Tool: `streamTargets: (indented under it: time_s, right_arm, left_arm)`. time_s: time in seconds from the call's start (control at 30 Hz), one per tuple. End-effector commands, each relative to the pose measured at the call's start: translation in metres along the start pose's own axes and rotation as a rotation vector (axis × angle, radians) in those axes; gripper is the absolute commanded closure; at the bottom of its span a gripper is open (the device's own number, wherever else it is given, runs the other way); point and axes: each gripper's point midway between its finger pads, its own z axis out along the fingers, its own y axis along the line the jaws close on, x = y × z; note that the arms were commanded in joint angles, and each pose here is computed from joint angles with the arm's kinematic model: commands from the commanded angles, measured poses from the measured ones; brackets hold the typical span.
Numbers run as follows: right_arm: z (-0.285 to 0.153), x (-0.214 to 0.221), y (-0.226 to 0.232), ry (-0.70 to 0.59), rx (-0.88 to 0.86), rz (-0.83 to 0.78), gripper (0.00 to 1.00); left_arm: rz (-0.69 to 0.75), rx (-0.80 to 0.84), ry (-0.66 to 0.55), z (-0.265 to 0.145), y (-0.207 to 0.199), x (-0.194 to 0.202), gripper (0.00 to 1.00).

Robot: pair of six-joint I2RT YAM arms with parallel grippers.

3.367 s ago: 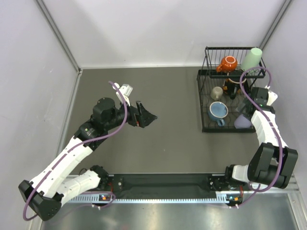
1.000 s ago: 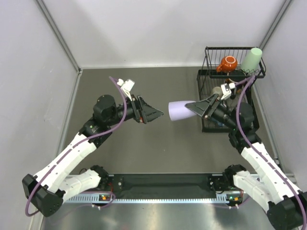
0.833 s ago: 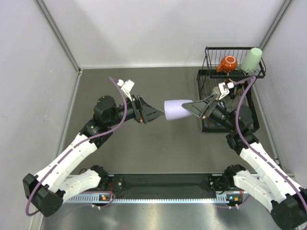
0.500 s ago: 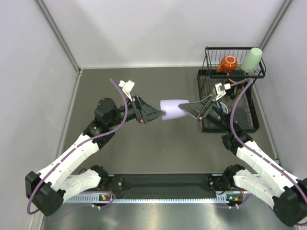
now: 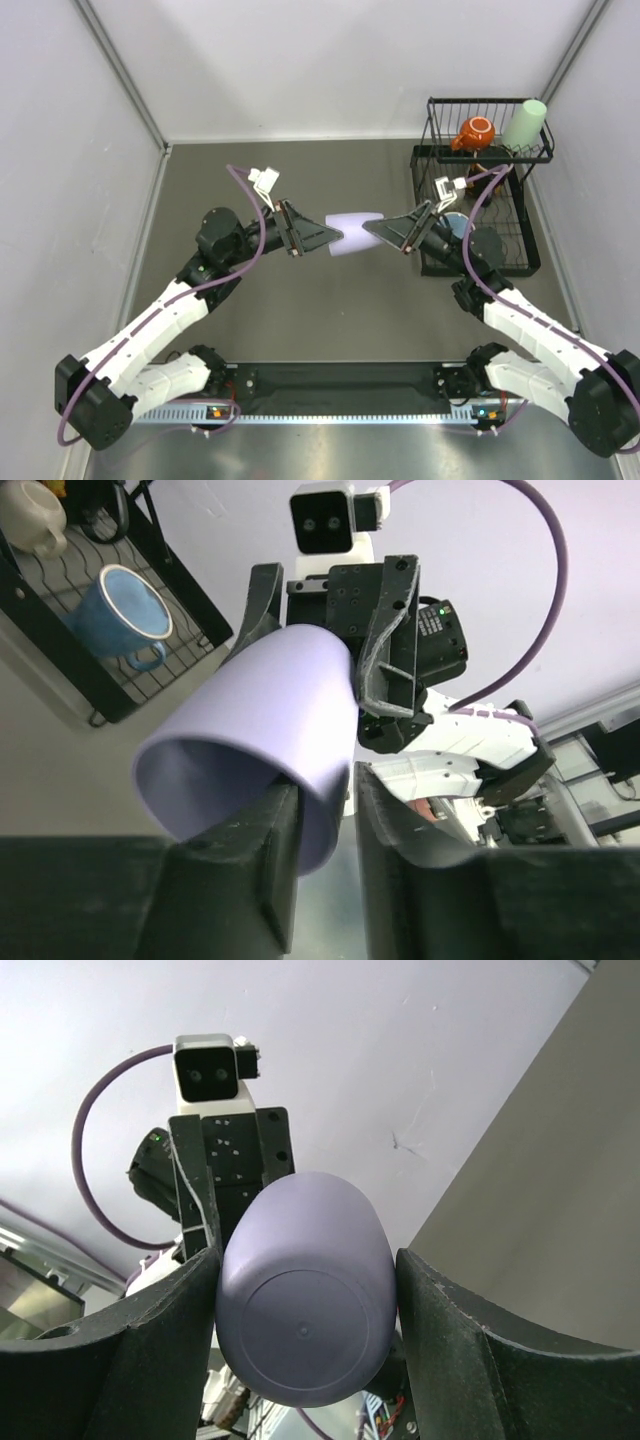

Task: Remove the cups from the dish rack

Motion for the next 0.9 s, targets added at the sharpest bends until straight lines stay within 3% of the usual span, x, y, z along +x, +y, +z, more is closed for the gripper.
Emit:
streamTargets:
  time_s: [0.0, 0.1, 0.13, 0.2, 0.23, 0.3, 0.4, 0.5, 0.57, 0.77, 0.87]
  right_arm:
    - [0.007, -0.003, 0.025, -0.009, -0.090, -0.052, 0.92]
    - [0.007, 0.001, 0.023, 0.004, -0.085, -0.056, 0.69]
    - [0.007, 0.002, 0.021, 0.006, -0.075, -0.060, 0.49]
    - [0.005, 0.000, 0.021, 0.001, -0.060, -0.091, 0.35]
    - [0.004, 0.002, 0.013, 0.011, -0.015, -0.087, 0.19]
    - [0.000, -0.006, 0.013, -0.020, 0.036, -0.133, 0.01]
    - [-0.009, -0.016, 0.005, -0.040, 0.169, -0.201, 0.00]
    - [-0.024, -0.024, 0.002, -0.046, 0.282, -0.276, 0.00]
    - [-0.035, -0.023, 0.001, -0.030, 0.332, -0.309, 0.00]
    - [-0.052, -0.023, 0.012, -0.041, 0.329, -0.366, 0.00]
    - [-0.060, -0.016, -0.013, -0.045, 0.384, -0.363, 0.00]
  left_arm:
    - [0.060, 0.077, -0.012, 0.000, -0.018, -0.006, 0.71]
    - [0.060, 0.060, -0.010, -0.001, -0.015, -0.005, 1.00]
    - [0.069, 0.049, -0.015, -0.002, -0.014, -0.005, 1.00]
    - [0.079, 0.019, -0.024, -0.004, -0.008, -0.006, 1.00]
    - [0.087, 0.010, -0.030, -0.006, -0.009, -0.006, 1.00]
    - [0.107, -0.040, -0.039, -0.008, -0.001, -0.007, 1.00]
    - [0.168, -0.159, -0.060, -0.010, 0.012, -0.020, 1.00]
    - [0.212, -0.414, -0.033, -0.019, 0.052, -0.028, 1.00]
    - [0.283, -0.510, -0.075, -0.023, 0.058, -0.050, 1.00]
    - [0.478, -0.918, -0.079, -0.040, 0.118, -0.099, 1.00]
    - [0.540, -1.073, -0.046, -0.049, 0.148, -0.115, 1.00]
